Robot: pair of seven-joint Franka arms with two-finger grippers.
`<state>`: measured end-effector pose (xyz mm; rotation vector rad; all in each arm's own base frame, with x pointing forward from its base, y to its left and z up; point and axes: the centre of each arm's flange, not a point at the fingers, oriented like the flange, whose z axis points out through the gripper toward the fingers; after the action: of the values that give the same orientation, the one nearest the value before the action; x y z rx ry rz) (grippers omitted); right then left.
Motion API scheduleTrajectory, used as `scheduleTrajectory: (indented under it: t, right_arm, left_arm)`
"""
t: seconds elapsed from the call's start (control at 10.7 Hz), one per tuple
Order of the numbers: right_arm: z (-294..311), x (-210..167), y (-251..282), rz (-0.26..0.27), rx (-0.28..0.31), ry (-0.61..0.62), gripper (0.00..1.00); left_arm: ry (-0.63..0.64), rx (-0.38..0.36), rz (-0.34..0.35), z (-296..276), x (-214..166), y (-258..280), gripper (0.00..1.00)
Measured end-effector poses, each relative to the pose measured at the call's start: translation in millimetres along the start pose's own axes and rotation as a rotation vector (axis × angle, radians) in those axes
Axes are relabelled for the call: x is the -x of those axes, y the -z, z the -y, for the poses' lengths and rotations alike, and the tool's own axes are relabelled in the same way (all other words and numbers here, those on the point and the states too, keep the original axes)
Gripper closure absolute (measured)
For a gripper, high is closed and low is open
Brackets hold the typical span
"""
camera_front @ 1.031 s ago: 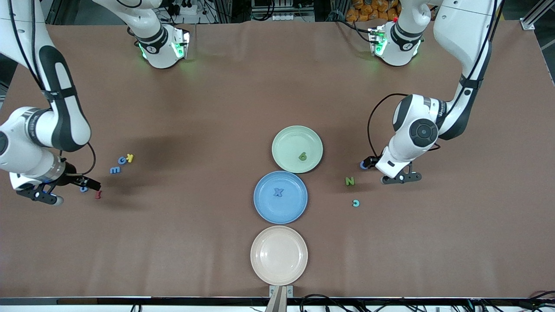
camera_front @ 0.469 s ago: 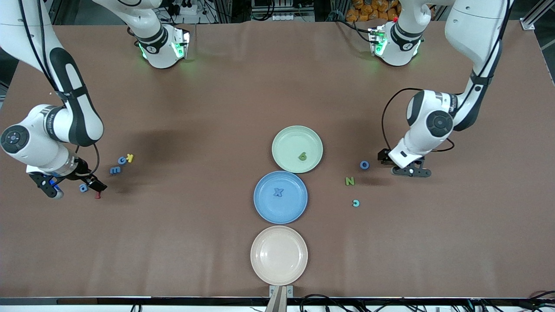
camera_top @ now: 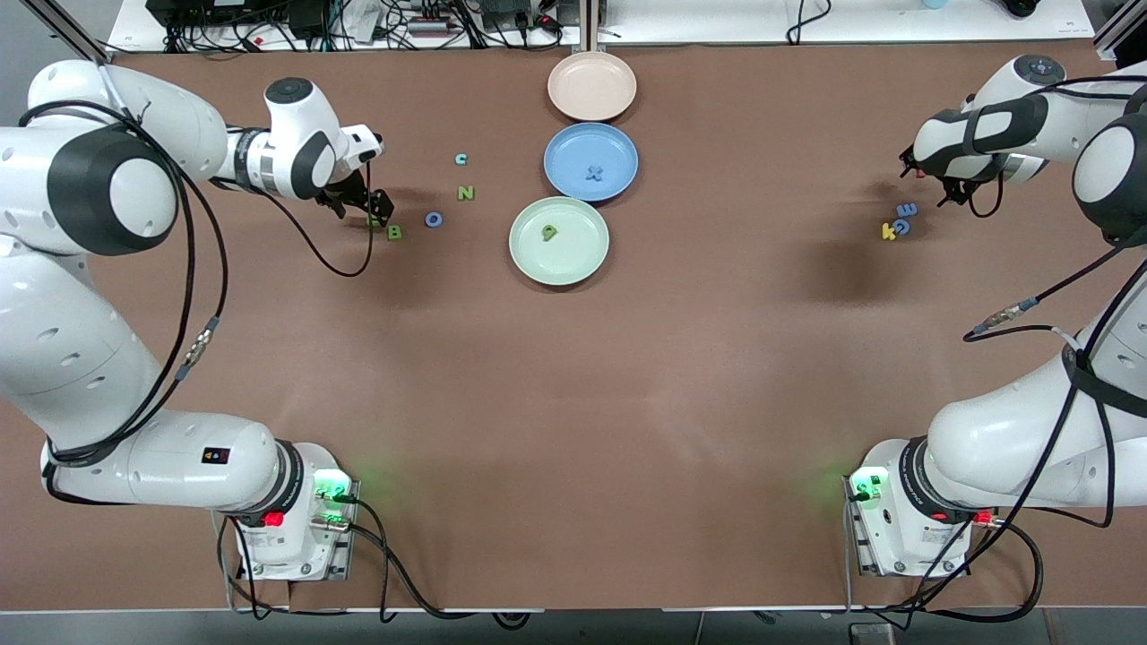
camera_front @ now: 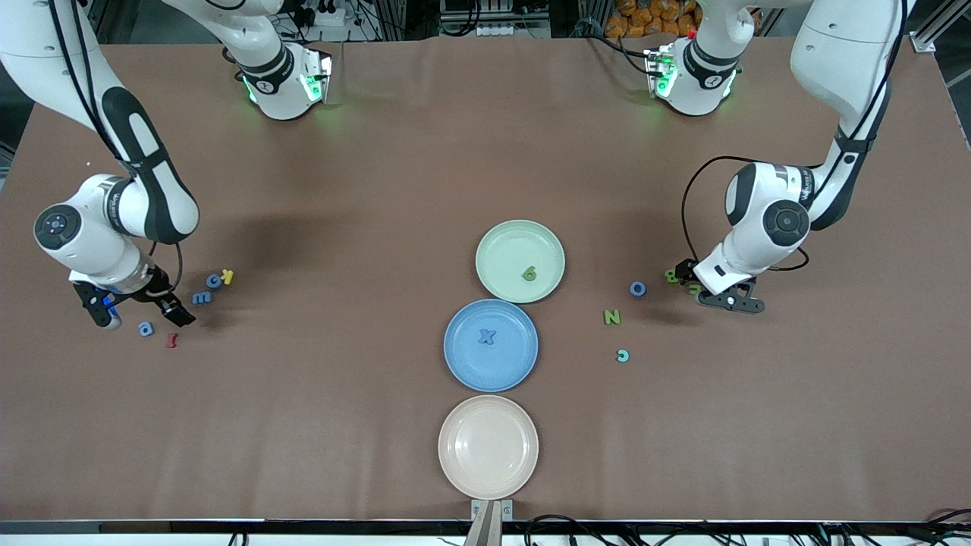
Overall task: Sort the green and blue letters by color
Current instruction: 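Grasp the green u with the left gripper while the right gripper approaches E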
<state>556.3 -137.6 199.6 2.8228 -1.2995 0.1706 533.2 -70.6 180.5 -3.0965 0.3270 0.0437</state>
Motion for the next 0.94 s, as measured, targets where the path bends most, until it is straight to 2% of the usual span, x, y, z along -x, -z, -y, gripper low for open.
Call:
scheduleTrajectory:
  t: [0.56,0.94]
  right_arm:
    - [-12.1,13.8,-20.8,0.005,0.004,-0.017,0.00]
    - [-14.8,21.2,-31.8,0.007,0.005,-0.014,0.05]
  left_arm:
    - [-0.015,0.000,-0.014,-2.6,-5.4,-12.4,0.00]
    - [-0.017,-0.001,-0.018,-2.5,-7.8,-11.5,0.00]
